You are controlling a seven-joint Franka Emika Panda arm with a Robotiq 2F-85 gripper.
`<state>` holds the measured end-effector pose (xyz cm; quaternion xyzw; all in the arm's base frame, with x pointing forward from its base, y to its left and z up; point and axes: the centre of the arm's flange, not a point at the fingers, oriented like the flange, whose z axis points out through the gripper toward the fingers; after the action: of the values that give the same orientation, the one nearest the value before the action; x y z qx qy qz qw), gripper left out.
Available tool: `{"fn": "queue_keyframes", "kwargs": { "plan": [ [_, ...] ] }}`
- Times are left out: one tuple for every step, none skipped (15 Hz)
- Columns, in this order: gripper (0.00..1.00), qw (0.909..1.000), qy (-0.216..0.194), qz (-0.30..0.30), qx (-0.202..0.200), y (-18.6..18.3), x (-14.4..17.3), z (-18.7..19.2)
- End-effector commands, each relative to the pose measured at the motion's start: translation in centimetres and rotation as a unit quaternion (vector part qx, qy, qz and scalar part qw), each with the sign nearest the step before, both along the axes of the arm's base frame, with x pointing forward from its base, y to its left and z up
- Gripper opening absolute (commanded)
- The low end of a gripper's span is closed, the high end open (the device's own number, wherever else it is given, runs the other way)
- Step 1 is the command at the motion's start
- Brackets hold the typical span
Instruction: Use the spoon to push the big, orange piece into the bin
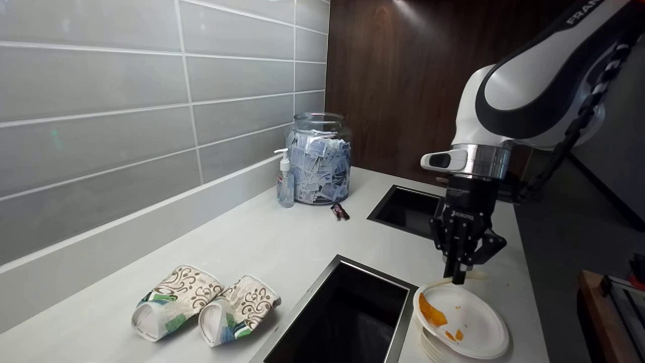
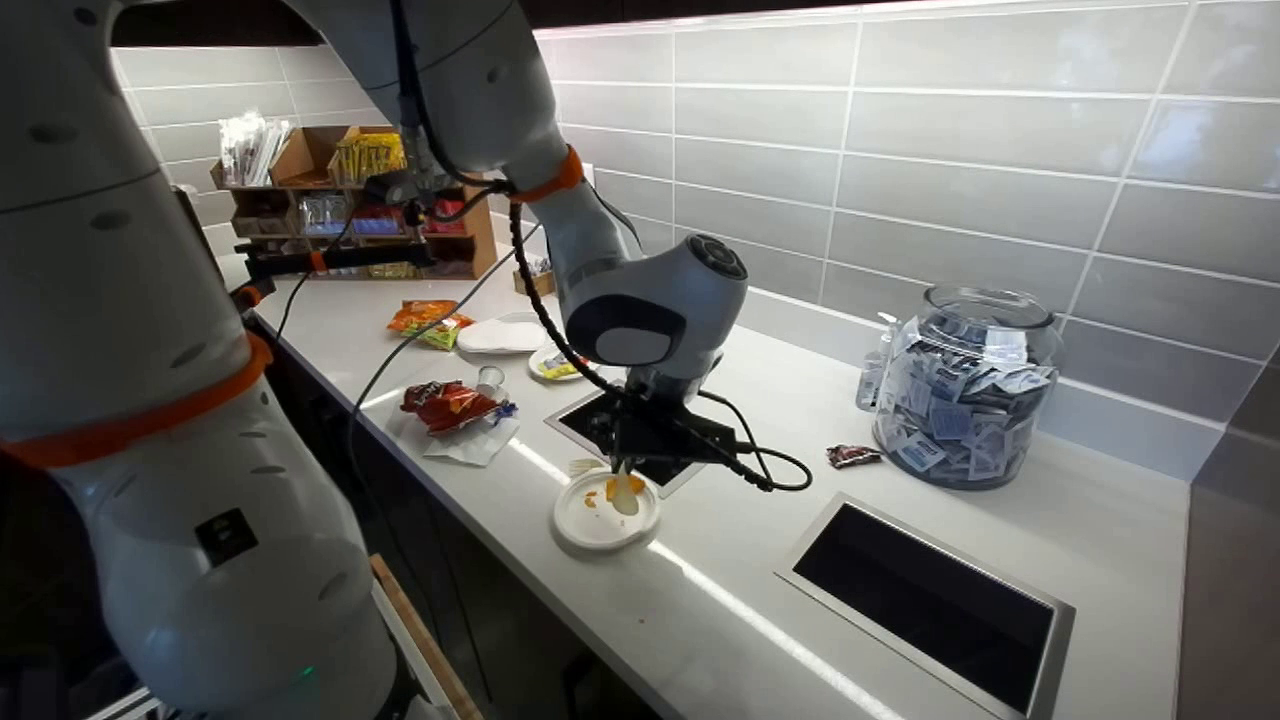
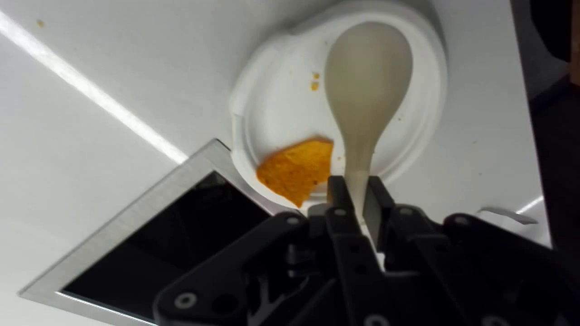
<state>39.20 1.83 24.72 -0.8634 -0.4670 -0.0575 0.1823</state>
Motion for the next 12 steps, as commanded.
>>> {"fn": "queue_keyframes", "kwargs": {
  "plan": [
    [0.03,0.995,-0.005,0.079,0.062,2.2,-0.8,-1.1],
    [0.03,0.9921,-0.009,0.101,0.074,2.9,-0.9,-1.6],
    [0.03,0.9891,-0.009,0.119,0.085,3.6,-1.0,-2.0],
    [0.03,0.9882,-0.004,0.129,0.083,4.2,-1.0,-2.3],
    [0.14,0.9925,-0.01,0.103,0.065,3.2,-1.1,-0.9],
    [0.14,0.9911,-0.008,0.114,0.068,3.6,-1.3,-1.2],
    [0.14,0.9904,-0.006,0.12,0.069,3.9,-1.3,-1.5],
    [0.14,0.99,-0.004,0.123,0.069,4.1,-1.4,-1.6],
    [0.14,0.9898,-0.004,0.125,0.069,4.1,-1.3,-1.7],
    [0.14,0.9896,-0.005,0.126,0.069,4.1,-1.3,-1.7],
    [0.03,0.9876,-0.004,0.138,0.075,4.4,-1.3,-2.1],
    [0.03,0.9854,-0.006,0.151,0.078,4.8,-1.4,-2.6]
  ]
}}
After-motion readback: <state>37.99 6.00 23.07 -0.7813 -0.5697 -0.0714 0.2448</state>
